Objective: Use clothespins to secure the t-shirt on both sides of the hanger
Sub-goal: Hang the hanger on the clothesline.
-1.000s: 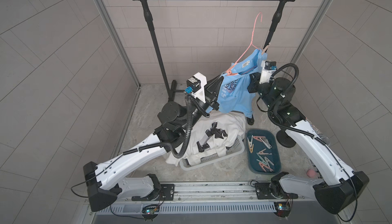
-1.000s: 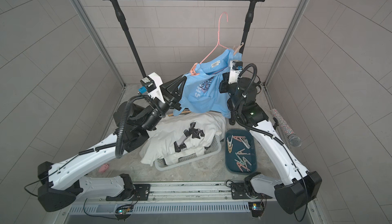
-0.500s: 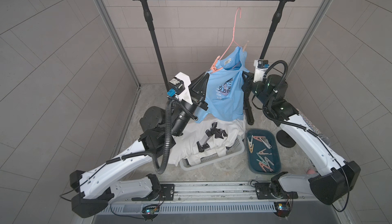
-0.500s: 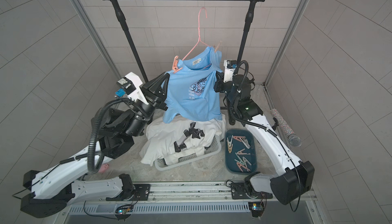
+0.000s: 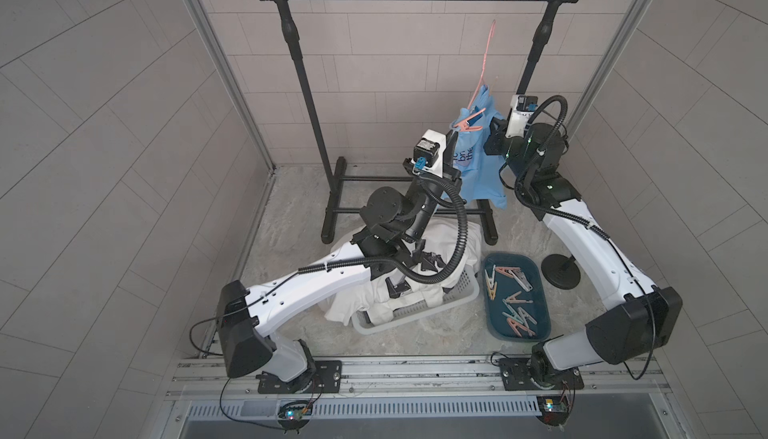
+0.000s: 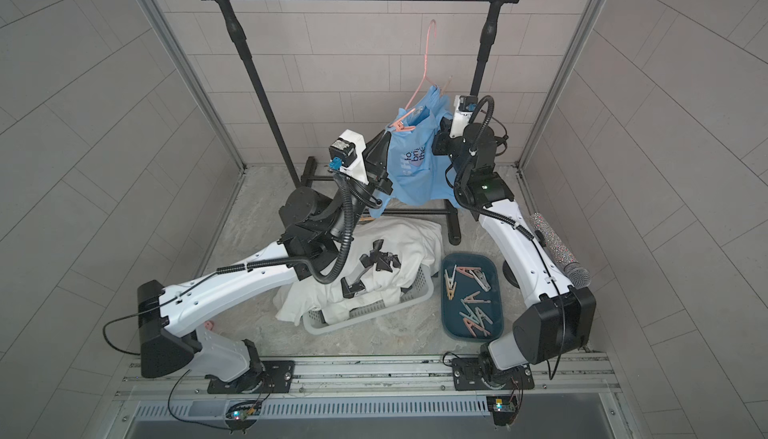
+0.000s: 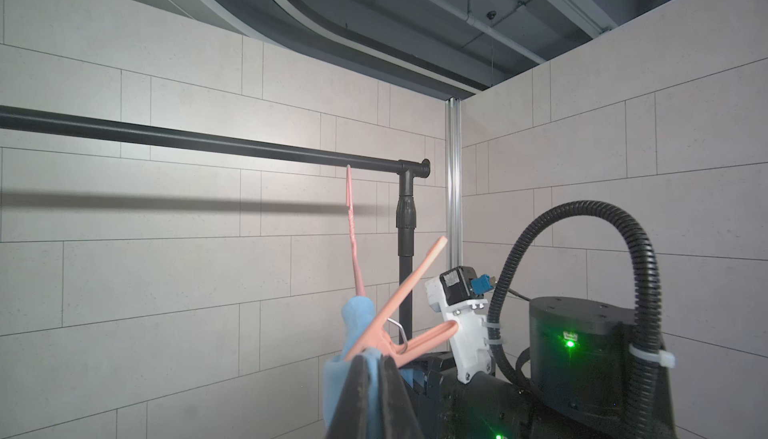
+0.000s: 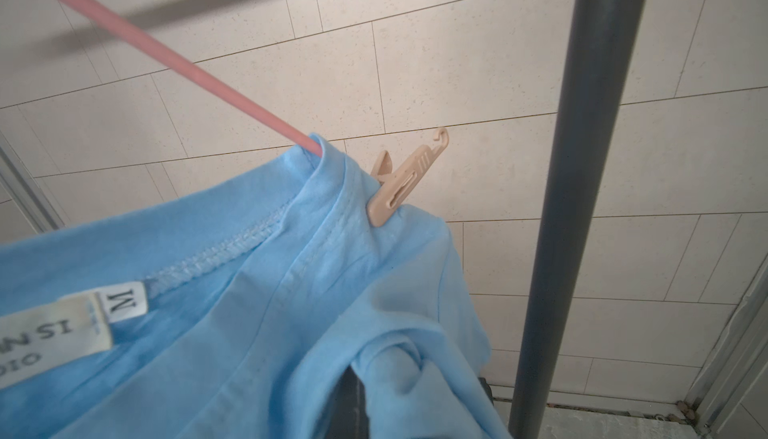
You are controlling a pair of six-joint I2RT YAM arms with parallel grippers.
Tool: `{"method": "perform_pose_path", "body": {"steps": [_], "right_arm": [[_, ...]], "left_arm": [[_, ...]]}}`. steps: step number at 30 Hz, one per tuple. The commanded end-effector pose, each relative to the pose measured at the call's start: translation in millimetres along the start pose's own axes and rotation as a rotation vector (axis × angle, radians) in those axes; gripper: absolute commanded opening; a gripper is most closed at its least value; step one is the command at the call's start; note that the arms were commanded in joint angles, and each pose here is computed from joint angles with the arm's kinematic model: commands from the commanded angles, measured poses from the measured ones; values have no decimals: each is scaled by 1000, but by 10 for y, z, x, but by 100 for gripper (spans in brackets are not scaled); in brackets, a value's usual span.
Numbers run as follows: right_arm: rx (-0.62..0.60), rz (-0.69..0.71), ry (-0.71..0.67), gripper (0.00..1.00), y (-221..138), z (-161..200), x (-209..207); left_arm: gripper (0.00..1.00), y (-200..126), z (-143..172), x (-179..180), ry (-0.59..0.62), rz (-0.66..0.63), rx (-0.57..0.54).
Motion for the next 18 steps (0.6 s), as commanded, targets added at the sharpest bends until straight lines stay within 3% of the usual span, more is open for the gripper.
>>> {"method": "perform_pose_path", "body": {"steps": [1,7,18], "right_arm": [[-79,-47,11,0,-29,-216,96],[-94,-72,14,0,20,-254,121],[-89,-57,35,0,171,-332,46]], "left_arm": [[0,-33,-514,202,-53,-92,-194],[0,42,-664,147,-66,-67,-205],[0,369,-568,-17,-28,-94,-158]]}}
Point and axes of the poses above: each gripper's point midway between its finger pads, its own y axis out along the fingers, its own x axis along the line the jaws close on, z = x × y, the point moved 6 cm from there along -y, back along the fingers, and after that the axes turned 12 degrees about y, right-handed, at the moved point
